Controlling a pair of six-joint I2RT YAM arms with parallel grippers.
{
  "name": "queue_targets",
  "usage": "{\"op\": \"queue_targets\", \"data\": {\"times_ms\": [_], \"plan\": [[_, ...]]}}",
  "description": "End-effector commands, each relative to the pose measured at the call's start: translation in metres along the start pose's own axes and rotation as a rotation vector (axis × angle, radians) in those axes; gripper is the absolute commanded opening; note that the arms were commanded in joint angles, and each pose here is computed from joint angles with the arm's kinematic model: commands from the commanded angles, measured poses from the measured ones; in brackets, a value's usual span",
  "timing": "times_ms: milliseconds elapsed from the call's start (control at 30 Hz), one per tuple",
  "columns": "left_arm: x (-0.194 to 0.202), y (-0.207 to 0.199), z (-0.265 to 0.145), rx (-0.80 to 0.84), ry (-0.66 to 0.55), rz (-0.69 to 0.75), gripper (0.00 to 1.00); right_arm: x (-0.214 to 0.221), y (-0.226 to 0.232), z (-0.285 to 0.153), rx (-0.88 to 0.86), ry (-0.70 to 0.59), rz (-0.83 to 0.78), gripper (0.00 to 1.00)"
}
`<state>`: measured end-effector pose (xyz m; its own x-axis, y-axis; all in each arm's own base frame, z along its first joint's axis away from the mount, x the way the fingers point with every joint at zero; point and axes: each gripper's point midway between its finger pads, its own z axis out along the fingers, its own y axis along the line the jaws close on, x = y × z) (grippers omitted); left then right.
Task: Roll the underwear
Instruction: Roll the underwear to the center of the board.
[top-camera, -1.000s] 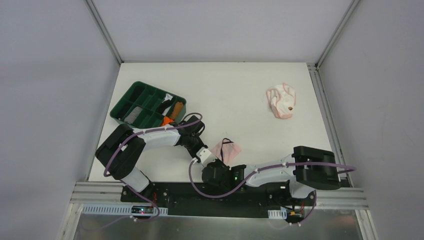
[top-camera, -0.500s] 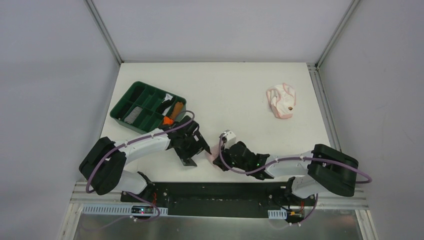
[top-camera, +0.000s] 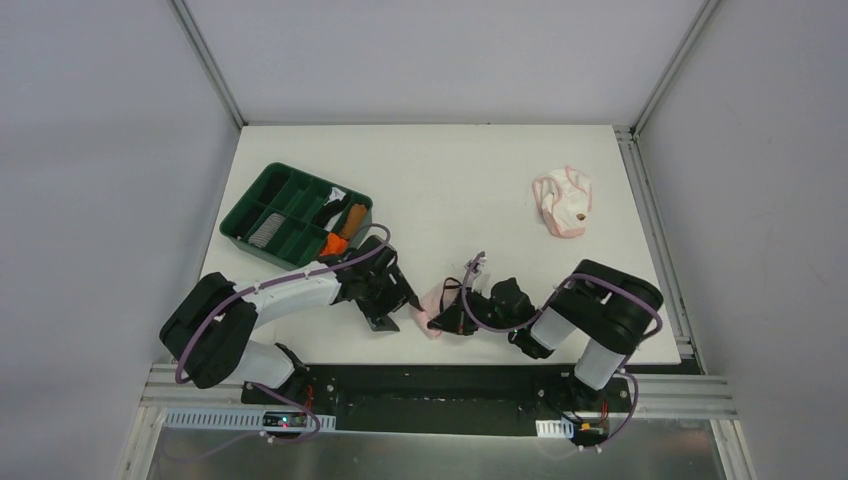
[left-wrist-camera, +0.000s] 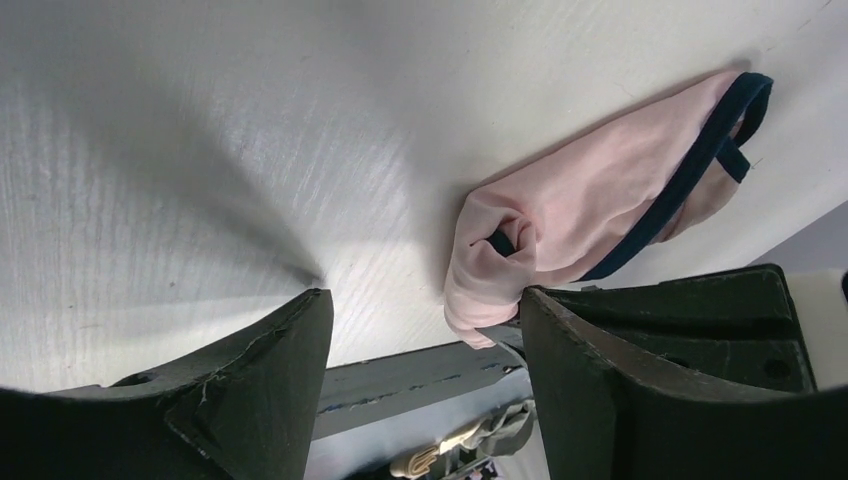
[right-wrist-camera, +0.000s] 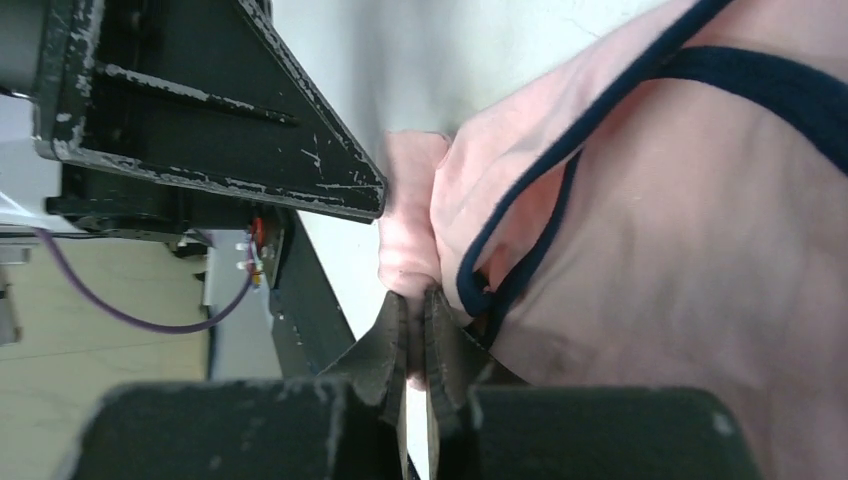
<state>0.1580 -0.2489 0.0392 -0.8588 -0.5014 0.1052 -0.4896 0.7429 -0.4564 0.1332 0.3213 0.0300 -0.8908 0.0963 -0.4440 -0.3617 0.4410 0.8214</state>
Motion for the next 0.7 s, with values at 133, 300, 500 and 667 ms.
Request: {"op": "queue_targets", "data": {"times_ms": [133, 300, 500, 667], "plan": [[-0.006, 0.001, 0.013, 0.019, -0.016, -0.005, 0.58, 0.013, 0.002, -0.006, -0.12, 0.071, 0.171, 0.0], [-0.009, -0.001, 0.024, -0.003, -0.012, -0.006, 0.47, 0.012, 0.007, -0.005, -0.146, 0.091, 0.184, 0.0], [-0.007, -0.001, 0.031, -0.028, 0.016, -0.02, 0.01, 0.004, 0.021, -0.009, -0.183, 0.082, 0.215, 0.16], [0.0, 0.008, 0.028, -0.089, 0.051, -0.036, 0.0, -0.01, 0.029, -0.023, -0.167, -0.015, 0.203, 0.45]]}}
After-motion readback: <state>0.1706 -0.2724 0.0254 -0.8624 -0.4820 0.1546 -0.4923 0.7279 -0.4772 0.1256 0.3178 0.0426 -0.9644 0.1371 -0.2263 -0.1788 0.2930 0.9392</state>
